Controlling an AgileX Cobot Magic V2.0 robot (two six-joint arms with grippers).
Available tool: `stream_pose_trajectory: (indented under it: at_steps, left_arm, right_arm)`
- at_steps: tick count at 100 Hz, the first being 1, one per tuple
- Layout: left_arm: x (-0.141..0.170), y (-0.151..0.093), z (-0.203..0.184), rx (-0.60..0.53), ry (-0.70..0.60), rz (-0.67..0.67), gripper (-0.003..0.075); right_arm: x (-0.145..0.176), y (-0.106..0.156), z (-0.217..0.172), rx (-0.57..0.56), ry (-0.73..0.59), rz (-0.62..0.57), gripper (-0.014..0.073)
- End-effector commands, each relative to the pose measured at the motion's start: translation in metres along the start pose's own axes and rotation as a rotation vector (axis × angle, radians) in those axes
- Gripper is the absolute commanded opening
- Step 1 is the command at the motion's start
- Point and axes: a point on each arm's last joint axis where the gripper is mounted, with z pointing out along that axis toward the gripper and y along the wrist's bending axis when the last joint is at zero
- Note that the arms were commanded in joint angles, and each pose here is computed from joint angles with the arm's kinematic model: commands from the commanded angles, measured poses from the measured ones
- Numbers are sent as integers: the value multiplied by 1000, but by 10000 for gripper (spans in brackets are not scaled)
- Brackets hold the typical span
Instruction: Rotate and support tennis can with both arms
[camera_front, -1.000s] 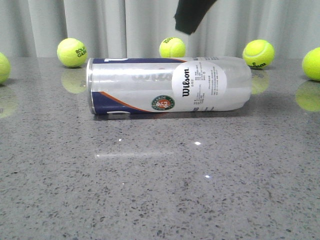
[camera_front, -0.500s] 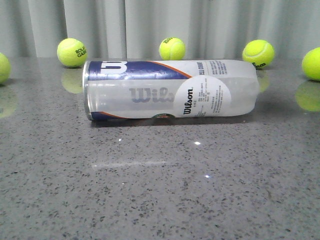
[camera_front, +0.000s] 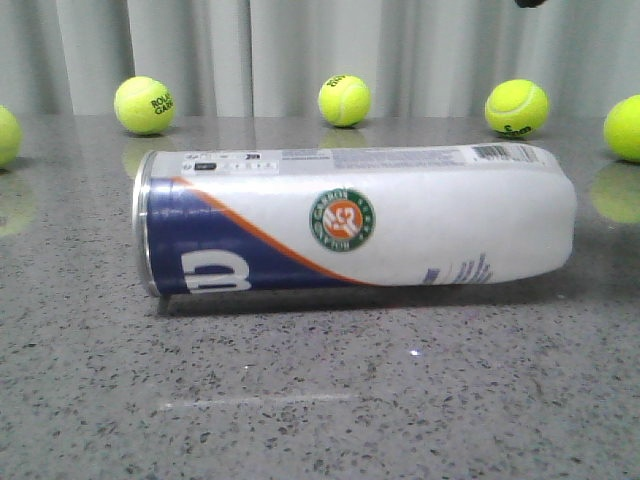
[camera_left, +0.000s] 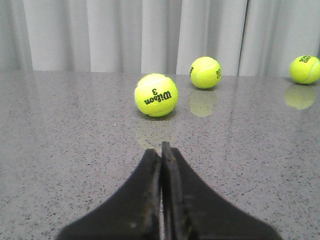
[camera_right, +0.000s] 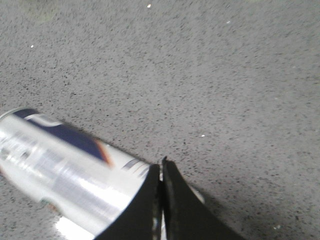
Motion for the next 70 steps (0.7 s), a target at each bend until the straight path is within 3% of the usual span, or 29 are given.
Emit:
stream_pose_trajectory:
  at_steps: [1, 37, 55, 70]
  left_arm:
    - [6, -1, -1, 10, -66, -9, -18]
    - [6, -1, -1, 11, -73, -9, -19]
    - [3, -1, -1, 11, -90, -9, -19]
    - [-19, -1, -5, 11, -149, -9, -19]
  right_arm:
    - [1, -2, -19, 22, -195, -28, -61]
    - [68, -8, -62, 37, -459, -57, -61]
    - [94, -9, -80, 31, -529, -62, -61]
    - [103, -8, -97, 23, -608, -67, -61]
